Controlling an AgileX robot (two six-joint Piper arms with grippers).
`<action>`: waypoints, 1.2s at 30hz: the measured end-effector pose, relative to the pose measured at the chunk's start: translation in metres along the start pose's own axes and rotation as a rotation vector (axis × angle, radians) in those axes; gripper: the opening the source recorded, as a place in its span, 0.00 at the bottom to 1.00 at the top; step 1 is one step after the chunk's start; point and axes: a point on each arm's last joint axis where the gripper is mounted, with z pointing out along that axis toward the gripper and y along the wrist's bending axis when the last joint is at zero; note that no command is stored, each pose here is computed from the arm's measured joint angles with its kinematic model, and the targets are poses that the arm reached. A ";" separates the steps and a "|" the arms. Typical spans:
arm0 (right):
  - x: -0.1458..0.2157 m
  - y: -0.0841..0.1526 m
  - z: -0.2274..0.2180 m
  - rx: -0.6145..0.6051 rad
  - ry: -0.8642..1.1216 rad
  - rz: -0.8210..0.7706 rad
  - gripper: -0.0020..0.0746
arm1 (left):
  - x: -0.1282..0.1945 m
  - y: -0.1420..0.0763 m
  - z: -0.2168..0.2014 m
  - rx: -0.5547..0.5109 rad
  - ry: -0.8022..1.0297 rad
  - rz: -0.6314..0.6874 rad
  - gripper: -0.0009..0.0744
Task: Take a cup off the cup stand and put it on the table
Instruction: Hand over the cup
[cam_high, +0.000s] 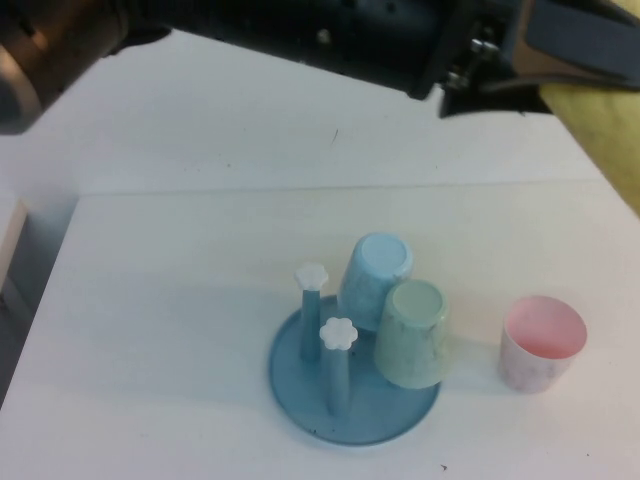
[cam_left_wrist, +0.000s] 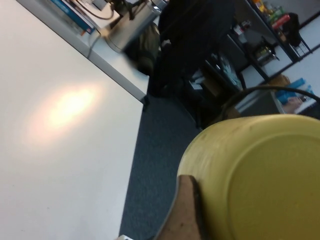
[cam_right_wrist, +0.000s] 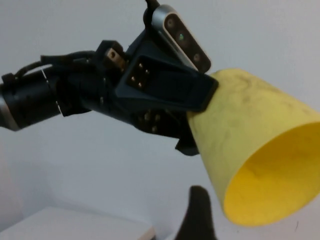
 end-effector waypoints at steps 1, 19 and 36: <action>-0.001 0.000 0.000 -0.002 -0.006 0.007 0.73 | 0.002 -0.003 0.006 0.013 0.013 0.004 0.74; -0.003 0.002 0.000 -0.026 -0.037 0.051 0.11 | 0.010 -0.024 0.042 0.048 0.017 0.092 0.74; 0.000 -0.015 0.005 0.116 0.005 -0.028 0.05 | 0.006 0.005 0.011 -0.134 0.055 0.087 0.76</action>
